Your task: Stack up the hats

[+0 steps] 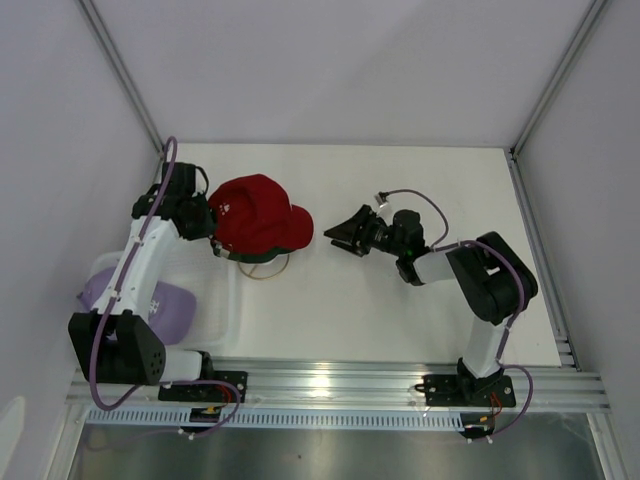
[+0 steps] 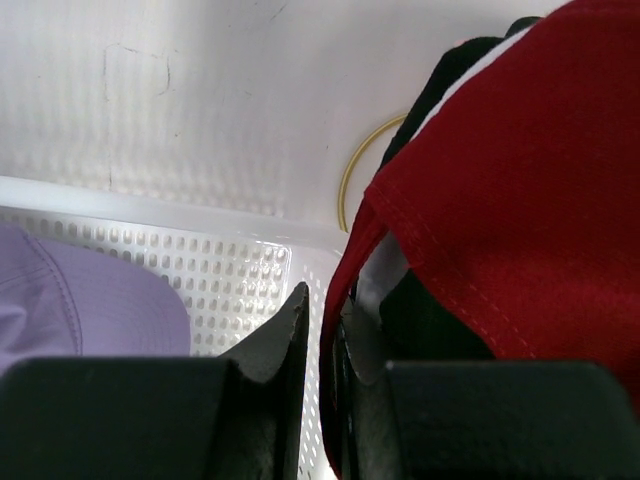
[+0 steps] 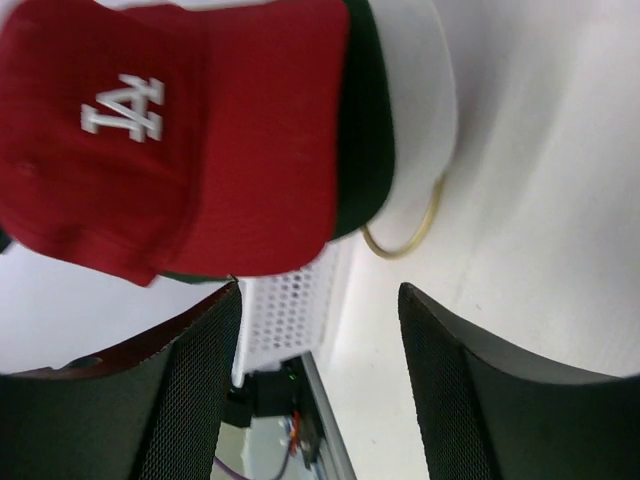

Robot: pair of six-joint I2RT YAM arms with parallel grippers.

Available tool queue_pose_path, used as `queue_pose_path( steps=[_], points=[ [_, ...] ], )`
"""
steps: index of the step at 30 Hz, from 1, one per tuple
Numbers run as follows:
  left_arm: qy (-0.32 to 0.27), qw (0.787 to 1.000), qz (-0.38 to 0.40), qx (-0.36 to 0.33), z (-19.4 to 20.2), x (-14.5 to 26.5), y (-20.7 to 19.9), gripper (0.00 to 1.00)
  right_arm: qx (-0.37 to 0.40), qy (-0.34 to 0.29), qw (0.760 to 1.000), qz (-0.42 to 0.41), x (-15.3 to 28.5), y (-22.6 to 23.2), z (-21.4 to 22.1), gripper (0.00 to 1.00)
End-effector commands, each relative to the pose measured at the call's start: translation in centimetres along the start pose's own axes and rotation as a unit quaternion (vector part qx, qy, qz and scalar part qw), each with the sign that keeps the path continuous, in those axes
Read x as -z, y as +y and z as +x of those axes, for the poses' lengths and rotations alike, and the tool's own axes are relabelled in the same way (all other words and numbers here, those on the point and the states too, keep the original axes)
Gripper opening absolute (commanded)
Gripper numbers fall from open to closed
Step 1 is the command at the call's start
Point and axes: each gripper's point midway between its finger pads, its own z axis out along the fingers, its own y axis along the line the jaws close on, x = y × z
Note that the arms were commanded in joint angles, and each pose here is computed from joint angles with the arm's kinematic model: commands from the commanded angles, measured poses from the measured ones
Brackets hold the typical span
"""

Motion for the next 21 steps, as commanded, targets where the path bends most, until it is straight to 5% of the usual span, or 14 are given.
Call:
queue_pose_path(
  steps=[1,21],
  points=[
    [-0.025,0.999,0.032,-0.006,-0.5,1.1,-0.8,0.17,0.024,-0.057,0.993,-0.101,0.4,5.9,-2.6,0.68],
    [-0.02,0.999,0.048,-0.015,0.1,1.8,-1.1,0.17,0.005,-0.055,0.994,-0.09,-3.7,3.7,-1.5,0.68]
  ],
)
